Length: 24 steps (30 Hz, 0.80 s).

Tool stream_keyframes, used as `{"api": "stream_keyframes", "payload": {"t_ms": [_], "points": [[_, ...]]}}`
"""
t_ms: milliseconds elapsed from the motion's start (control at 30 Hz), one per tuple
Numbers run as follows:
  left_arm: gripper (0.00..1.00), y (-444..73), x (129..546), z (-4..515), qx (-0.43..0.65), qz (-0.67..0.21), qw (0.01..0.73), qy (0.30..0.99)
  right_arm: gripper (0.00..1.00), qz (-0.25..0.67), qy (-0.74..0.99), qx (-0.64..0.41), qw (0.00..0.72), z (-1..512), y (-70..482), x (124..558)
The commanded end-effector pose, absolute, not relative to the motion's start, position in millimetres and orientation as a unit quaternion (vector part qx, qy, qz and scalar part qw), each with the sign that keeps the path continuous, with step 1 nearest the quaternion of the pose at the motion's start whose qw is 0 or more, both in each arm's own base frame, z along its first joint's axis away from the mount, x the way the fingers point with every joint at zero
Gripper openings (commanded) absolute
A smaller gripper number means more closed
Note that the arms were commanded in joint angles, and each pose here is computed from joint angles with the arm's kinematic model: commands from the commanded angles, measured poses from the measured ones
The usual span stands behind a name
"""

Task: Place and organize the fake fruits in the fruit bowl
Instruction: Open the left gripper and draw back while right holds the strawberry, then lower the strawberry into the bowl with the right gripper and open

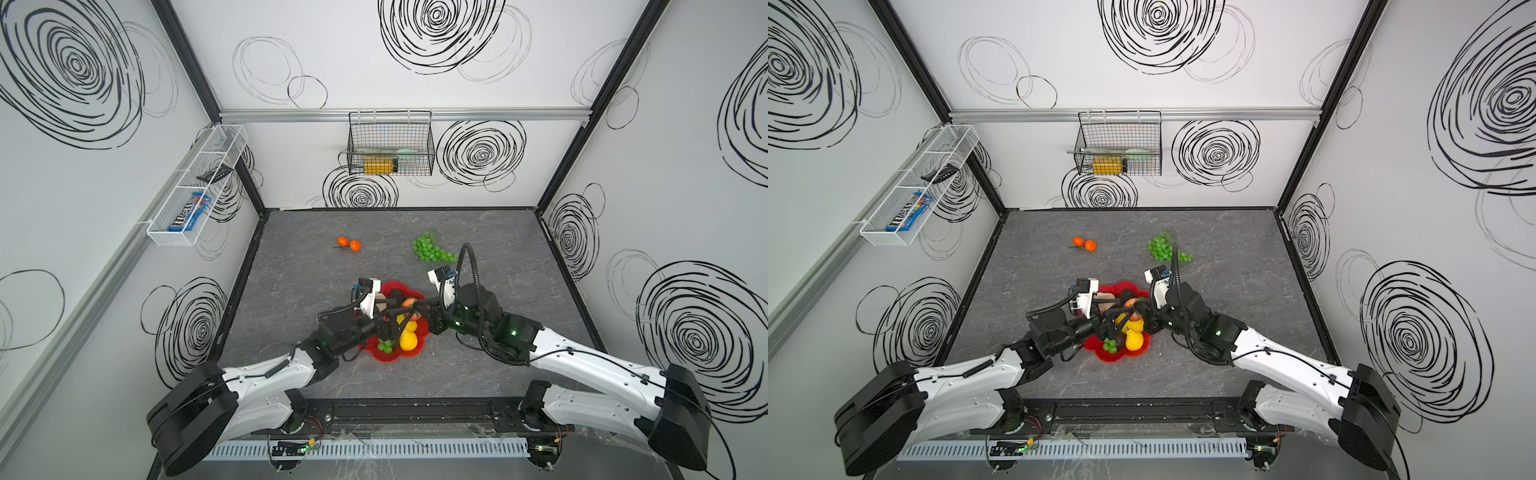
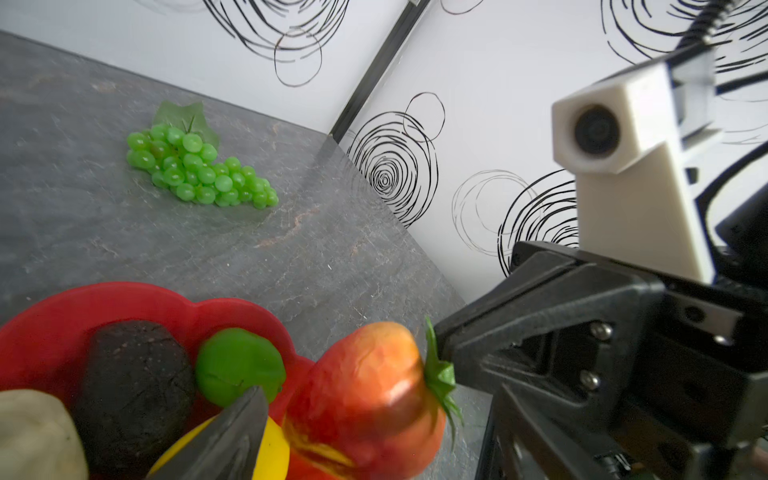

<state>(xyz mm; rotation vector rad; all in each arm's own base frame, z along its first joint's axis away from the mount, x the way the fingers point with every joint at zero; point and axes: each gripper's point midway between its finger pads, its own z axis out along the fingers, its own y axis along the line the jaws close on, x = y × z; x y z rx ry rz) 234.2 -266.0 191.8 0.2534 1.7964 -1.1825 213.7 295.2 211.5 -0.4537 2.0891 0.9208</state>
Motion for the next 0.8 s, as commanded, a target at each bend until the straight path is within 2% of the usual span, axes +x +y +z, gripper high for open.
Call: {"api": "stream_keyframes", "payload": {"t_ms": [0, 433, 767], "points": [[0.93, -243, 240, 199, 0.08, -0.456, 0.505, 0.728, 0.03, 0.358, 0.813, -0.179, 0.423, 236, 293, 221], [0.99, -89, 246, 193, -0.111, -0.292, 0.621, 0.719, 0.03, 0.349, 0.82, -0.188, 0.412, 236, 298, 241], [0.99, -32, 232, 195, -0.203, -0.214, 0.661, 0.69, 0.04, 0.359, 0.828, -0.228, 0.366, 224, 361, 230]]}}
